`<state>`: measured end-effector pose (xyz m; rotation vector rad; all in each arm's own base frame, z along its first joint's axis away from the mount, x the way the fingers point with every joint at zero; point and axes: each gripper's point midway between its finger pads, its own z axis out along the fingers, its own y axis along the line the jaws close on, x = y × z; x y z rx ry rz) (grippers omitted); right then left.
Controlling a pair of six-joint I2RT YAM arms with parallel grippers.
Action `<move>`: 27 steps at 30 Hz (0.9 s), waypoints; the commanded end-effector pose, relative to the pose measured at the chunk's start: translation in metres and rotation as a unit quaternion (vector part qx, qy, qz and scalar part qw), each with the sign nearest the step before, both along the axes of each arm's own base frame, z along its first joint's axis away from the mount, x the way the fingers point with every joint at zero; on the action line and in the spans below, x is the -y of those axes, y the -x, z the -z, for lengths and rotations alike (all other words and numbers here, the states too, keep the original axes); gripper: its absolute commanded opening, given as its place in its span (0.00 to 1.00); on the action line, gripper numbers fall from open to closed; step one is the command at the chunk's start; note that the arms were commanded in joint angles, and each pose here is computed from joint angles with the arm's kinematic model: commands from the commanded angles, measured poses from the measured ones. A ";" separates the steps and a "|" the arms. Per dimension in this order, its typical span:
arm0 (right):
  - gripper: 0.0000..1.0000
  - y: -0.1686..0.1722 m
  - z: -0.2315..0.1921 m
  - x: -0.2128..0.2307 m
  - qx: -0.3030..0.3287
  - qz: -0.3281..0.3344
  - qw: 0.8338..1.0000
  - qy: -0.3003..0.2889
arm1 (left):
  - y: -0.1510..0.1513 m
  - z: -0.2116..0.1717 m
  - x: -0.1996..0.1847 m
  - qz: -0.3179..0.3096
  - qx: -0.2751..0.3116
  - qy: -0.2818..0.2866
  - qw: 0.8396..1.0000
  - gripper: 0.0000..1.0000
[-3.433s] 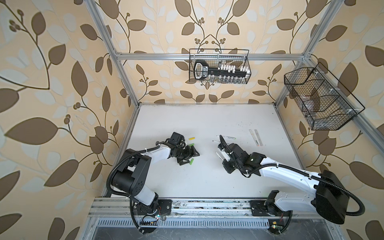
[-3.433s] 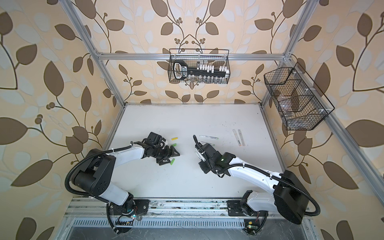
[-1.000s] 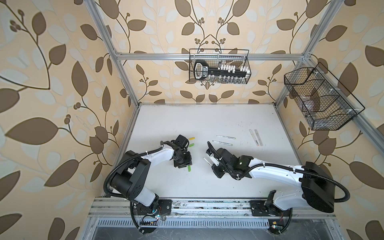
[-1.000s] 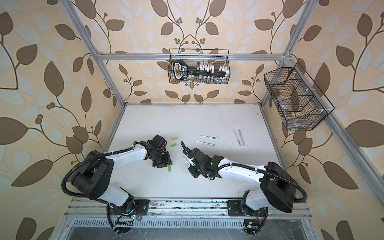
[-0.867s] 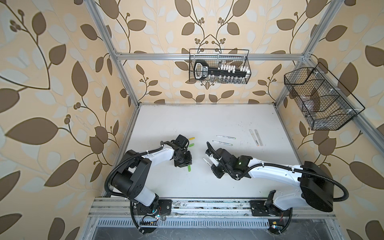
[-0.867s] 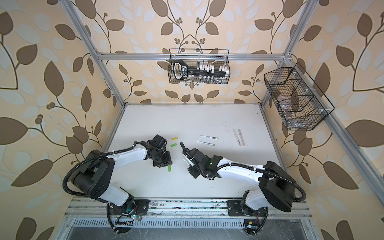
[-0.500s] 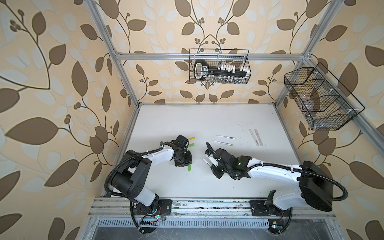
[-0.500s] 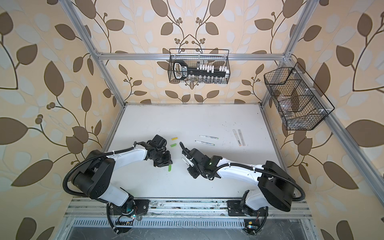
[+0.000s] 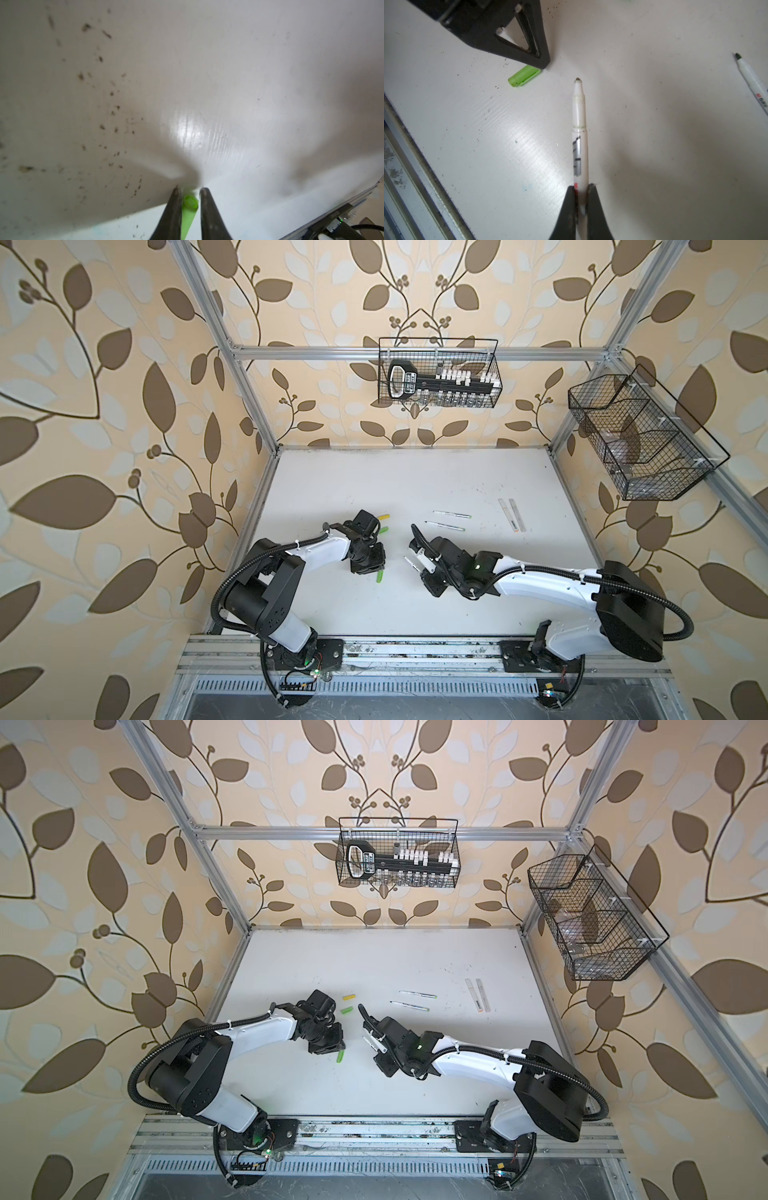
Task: Insert the pens into the pen caps
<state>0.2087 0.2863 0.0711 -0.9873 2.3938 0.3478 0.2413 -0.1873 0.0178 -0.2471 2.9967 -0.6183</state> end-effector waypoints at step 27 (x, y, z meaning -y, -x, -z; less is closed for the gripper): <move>0.04 0.002 -0.009 0.003 0.013 0.002 1.000 -0.005 | 0.048 0.032 -0.045 0.079 -0.052 -0.221 0.971 0.28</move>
